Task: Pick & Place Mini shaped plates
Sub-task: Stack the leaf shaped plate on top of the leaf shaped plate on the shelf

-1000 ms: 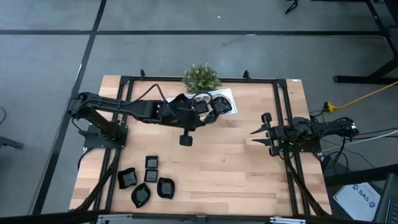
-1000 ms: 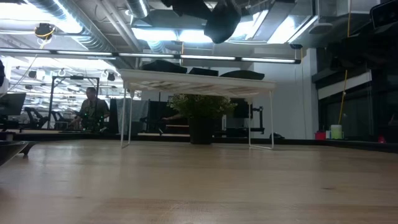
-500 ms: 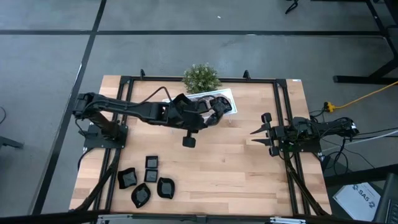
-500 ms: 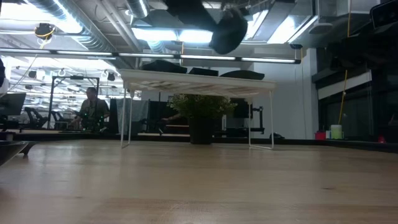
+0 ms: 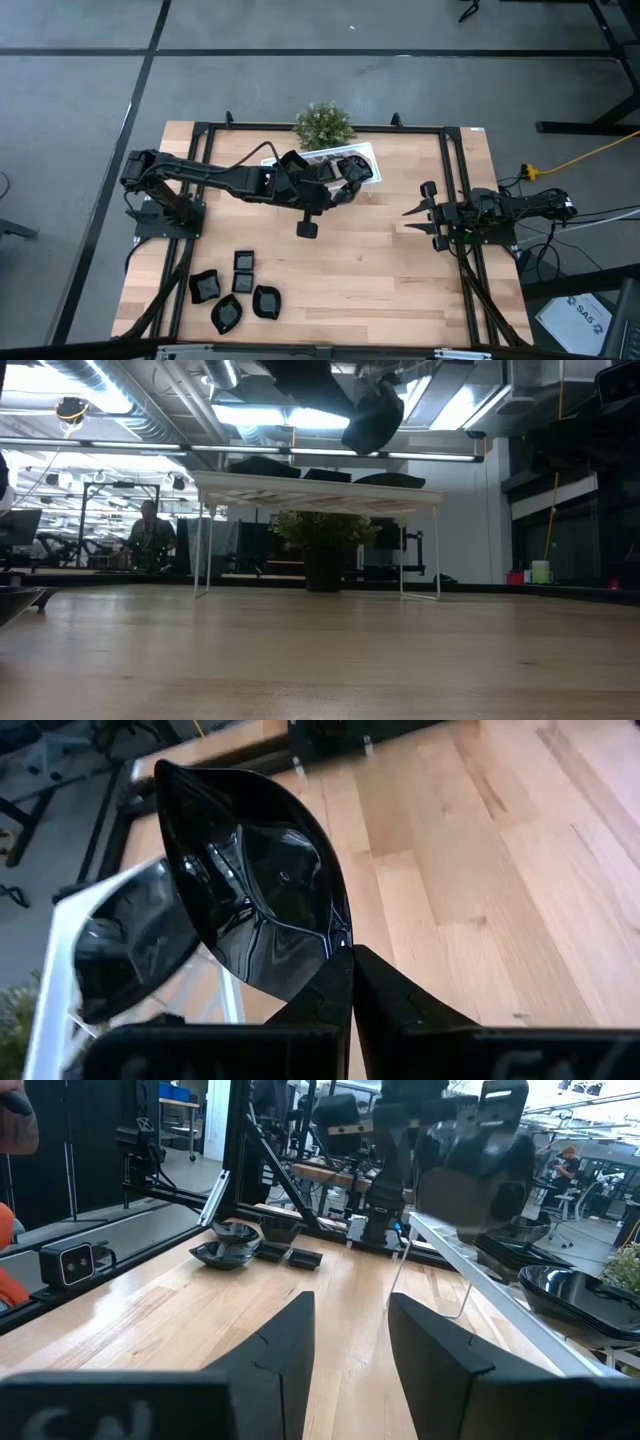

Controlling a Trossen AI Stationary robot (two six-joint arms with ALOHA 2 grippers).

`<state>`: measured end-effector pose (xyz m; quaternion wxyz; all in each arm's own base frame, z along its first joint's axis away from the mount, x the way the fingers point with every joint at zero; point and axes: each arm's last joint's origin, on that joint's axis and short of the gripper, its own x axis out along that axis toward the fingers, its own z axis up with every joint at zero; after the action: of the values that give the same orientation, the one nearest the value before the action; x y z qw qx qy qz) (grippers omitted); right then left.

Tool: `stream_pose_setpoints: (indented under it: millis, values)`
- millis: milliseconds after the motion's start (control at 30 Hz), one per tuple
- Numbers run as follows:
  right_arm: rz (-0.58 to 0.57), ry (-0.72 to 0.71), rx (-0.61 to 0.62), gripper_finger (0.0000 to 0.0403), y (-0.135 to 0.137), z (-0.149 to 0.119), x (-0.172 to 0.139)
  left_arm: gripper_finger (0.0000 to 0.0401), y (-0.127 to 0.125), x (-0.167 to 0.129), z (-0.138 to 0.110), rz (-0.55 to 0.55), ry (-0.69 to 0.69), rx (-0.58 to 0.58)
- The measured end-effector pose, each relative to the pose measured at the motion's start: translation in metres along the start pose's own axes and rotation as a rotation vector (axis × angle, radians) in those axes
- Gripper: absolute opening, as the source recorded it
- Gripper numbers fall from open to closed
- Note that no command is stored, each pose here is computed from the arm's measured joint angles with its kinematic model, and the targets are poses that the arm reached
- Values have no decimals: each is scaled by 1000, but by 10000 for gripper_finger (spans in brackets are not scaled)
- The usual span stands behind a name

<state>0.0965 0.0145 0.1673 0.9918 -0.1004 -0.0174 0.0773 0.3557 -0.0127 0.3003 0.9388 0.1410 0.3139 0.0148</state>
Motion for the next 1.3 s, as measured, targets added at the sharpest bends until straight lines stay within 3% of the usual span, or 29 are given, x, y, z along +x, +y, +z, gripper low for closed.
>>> stream_pose_setpoints:
  millis: [333, 600, 1033, 1300]
  values:
    - [0, 0, 0, 129, 0, 0, 0, 2, 2, -3, 6, 3, -10, 80]
    - [0, 1, 0, 129, 0, 0, 0, 2, 13, 0, 17, 50, -38, 310]
    - [0, 0, 0, 129, 0, 0, 0, 2, 43, 41, -7, 244, 196, 677]
    - [0, 0, 0, 129, 0, 0, 0, 7, 48, 51, -11, 297, 238, 733]
